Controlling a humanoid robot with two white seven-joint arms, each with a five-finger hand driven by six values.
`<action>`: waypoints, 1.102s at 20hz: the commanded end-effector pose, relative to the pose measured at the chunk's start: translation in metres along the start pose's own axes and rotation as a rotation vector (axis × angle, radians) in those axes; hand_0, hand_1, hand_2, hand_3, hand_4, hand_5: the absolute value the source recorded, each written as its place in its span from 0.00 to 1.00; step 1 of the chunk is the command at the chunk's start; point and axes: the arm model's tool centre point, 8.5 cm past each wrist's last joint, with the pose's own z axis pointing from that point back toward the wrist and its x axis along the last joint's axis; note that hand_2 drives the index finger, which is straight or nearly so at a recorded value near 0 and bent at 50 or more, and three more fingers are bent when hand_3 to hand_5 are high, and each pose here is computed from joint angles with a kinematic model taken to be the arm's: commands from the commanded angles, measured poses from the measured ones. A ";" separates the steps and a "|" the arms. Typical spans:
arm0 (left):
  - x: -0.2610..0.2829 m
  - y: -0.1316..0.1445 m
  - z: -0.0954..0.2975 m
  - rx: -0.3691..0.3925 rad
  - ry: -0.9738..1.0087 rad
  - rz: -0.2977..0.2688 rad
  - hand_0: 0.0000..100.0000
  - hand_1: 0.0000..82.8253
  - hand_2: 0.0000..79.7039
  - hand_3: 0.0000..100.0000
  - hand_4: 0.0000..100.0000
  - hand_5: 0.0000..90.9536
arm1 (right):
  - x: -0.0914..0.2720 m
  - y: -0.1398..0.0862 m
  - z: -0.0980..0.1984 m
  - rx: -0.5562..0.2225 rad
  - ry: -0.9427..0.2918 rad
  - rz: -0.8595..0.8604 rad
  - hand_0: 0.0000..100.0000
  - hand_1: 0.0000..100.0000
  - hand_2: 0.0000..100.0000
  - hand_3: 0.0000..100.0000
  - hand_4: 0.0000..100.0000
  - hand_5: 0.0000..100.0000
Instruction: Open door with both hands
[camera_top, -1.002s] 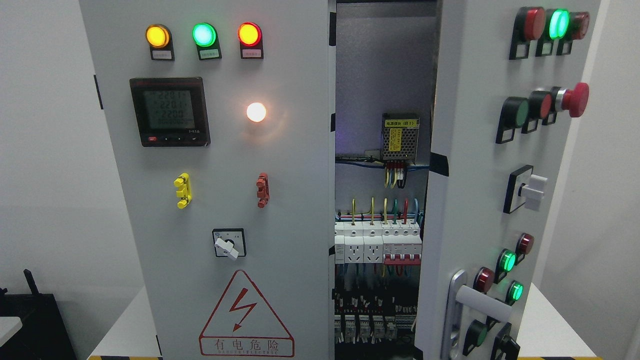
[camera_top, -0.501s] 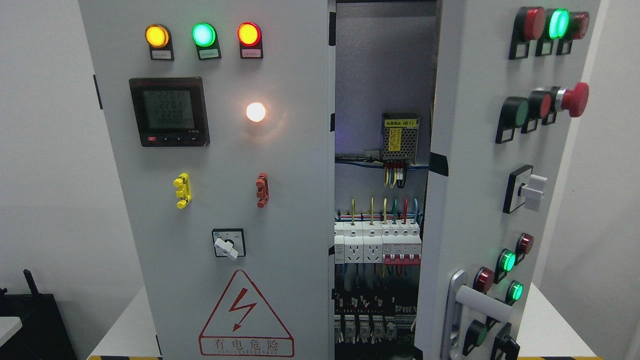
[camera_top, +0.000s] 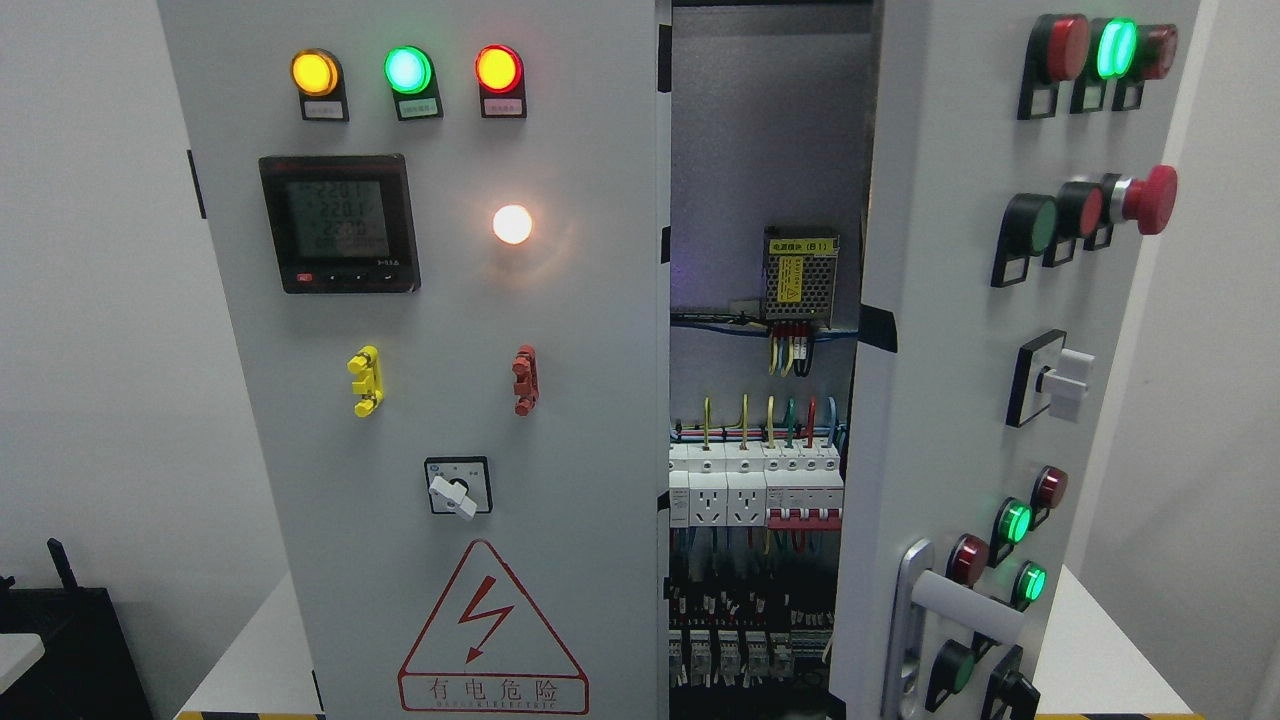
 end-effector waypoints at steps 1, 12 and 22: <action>0.178 0.065 0.062 -0.153 -0.570 -0.205 0.00 0.00 0.00 0.00 0.03 0.00 | 0.000 0.000 0.000 -0.001 0.001 0.000 0.00 0.00 0.00 0.00 0.00 0.00; 0.340 0.140 0.165 -0.061 -1.076 -0.182 0.00 0.00 0.00 0.00 0.03 0.00 | 0.000 0.000 0.000 -0.001 0.001 0.001 0.00 0.00 0.00 0.00 0.00 0.00; 0.501 0.179 0.240 -0.177 -1.258 -0.220 0.00 0.00 0.00 0.00 0.03 0.00 | 0.000 0.000 0.000 -0.001 -0.001 0.000 0.00 0.00 0.00 0.00 0.00 0.00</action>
